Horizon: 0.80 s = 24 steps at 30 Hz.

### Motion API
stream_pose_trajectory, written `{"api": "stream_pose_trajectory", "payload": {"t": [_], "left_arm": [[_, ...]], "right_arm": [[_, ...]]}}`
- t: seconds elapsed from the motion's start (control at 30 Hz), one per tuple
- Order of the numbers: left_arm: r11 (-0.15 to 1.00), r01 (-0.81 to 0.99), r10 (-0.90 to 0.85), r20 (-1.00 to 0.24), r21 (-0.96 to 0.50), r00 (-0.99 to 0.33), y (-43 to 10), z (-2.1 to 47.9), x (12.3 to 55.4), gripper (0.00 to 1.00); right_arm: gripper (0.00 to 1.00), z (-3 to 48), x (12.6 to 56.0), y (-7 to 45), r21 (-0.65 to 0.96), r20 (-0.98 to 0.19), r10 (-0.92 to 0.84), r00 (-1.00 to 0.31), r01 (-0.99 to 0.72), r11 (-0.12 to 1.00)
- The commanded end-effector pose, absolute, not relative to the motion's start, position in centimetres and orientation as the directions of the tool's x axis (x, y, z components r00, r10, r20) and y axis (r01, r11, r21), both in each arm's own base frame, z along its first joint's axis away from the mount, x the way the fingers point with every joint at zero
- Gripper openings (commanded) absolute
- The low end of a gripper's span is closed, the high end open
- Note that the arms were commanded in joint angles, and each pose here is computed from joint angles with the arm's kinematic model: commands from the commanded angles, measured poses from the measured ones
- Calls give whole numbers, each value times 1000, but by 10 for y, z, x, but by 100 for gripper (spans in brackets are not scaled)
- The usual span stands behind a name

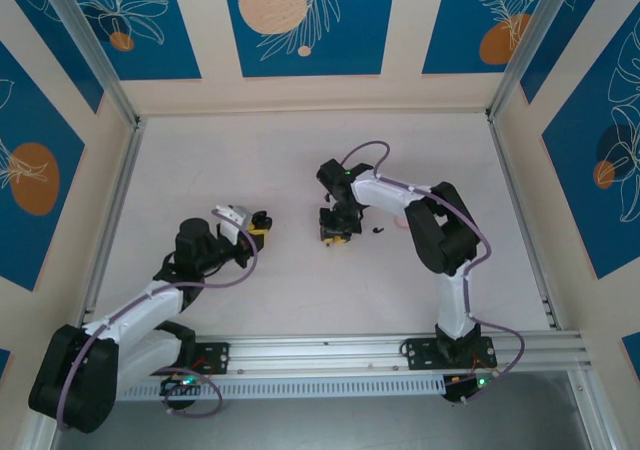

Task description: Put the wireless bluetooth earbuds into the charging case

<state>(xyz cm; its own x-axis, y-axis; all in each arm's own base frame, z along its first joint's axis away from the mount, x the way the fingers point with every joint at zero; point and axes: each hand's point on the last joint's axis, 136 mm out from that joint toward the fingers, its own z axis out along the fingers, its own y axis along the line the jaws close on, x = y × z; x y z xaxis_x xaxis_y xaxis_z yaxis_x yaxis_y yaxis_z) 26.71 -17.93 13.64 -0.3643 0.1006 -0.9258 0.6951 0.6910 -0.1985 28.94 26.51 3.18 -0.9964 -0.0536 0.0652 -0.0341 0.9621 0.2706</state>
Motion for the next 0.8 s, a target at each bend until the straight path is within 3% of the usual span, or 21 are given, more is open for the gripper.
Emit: {"api": "stream_pose_trajectory", "payload": {"t": [0.0,0.3,0.77], "left_arm": [[621,764,99,-949,-175,-298,-193,153,267,19],[490,858,133,-960,-153,-247,-229,134,261,18],[393,919,146,-985,-28,-93,-268,112,261,17]], "right_arm": [[22,51,302,266,312,-70,-42,-997,-62,948],[21,70,307,269,403,-297,-70,-952,-191,895],[21,116,303,270,460,-568,-53,-821,-371,807]]}}
